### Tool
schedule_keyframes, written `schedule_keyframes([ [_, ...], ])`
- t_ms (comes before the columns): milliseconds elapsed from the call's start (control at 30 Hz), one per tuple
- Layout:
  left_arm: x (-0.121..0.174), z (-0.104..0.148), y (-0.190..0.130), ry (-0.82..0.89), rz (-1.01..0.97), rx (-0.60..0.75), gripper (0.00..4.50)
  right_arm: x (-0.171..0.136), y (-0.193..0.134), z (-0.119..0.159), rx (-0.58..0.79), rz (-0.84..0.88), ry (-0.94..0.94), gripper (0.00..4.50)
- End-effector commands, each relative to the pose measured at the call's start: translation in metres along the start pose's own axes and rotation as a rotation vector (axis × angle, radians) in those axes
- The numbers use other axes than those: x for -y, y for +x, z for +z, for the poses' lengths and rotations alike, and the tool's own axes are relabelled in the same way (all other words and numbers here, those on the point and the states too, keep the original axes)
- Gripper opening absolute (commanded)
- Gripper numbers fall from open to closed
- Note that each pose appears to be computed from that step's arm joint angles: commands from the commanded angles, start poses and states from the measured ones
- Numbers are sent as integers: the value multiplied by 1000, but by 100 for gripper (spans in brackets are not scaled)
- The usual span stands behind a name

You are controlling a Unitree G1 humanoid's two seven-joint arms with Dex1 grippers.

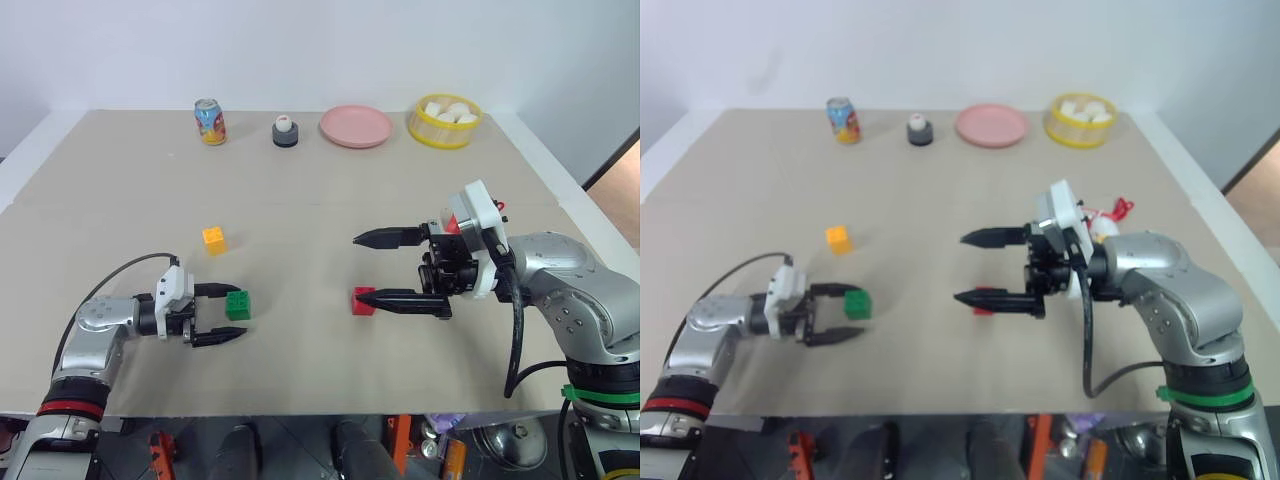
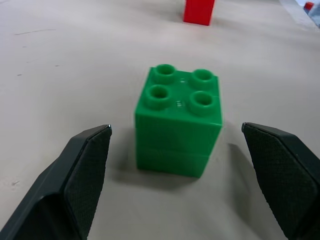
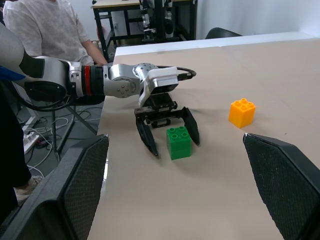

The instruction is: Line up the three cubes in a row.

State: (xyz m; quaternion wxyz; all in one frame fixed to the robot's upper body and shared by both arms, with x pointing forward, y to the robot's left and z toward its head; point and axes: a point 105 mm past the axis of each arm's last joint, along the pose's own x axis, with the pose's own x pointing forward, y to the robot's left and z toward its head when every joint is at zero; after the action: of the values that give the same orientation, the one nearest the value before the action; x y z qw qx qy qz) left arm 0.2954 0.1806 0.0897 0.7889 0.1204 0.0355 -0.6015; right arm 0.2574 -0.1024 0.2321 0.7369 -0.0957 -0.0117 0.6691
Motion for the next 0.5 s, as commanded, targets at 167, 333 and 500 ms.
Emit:
schedule_keyframes([
  [167,4,-13,-4,4,-33,-92,431,1,-1,10,19,-8,-57,446],
  [333,0,-12,0,5,-31,-88,312,3,1,10,24,-8,-58,450],
  [500,-4,-8,3,17,-10,-73,147,4,3,9,25,-9,-58,450],
])
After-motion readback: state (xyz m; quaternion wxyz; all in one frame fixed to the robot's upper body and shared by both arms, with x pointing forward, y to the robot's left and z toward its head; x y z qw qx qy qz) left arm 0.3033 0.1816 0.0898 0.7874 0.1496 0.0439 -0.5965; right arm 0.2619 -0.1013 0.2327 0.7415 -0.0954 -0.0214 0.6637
